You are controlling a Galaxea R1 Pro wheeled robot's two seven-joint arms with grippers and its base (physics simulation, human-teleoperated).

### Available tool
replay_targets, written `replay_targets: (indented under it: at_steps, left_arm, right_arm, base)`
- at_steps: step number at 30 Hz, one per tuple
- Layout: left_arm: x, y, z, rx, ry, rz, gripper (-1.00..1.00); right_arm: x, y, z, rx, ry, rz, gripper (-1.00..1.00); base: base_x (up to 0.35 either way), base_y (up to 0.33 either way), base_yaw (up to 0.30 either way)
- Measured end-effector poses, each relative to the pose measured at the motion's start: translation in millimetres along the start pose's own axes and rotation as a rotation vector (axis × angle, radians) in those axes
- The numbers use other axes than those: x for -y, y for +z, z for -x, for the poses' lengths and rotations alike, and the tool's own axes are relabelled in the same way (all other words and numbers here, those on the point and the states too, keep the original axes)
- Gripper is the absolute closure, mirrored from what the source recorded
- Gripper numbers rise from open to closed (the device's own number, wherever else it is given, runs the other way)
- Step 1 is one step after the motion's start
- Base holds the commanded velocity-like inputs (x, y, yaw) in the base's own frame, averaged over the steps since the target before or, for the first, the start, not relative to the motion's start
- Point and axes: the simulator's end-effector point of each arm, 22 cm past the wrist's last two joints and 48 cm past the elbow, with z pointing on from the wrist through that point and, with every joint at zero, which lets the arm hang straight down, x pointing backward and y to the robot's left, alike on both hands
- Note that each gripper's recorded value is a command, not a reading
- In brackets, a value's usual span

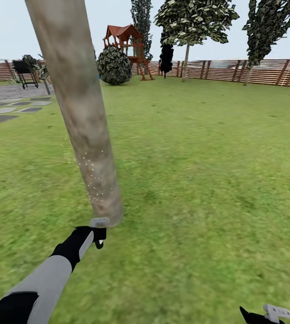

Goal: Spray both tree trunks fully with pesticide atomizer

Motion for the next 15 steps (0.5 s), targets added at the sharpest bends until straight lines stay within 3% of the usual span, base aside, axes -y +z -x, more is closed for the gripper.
replay_targets:
  at_steps: [4,15]
  left_arm:
    - [-0.2,0.0,0.0,0.0,0.001,0.001,1.0]
    - [-1.8,0.1,-0.1,0.0,0.001,0.003,1.0]
  right_arm:
    - [0.0,0.0,0.0,0.0,0.0,0.0,-1.0]
    - [-1.2,0.2,-0.3,0.0,-0.001,0.002,-1.0]
  base:
    - [0.051,-0.272,0.059]
    - [0.209,-0.214,0.269]
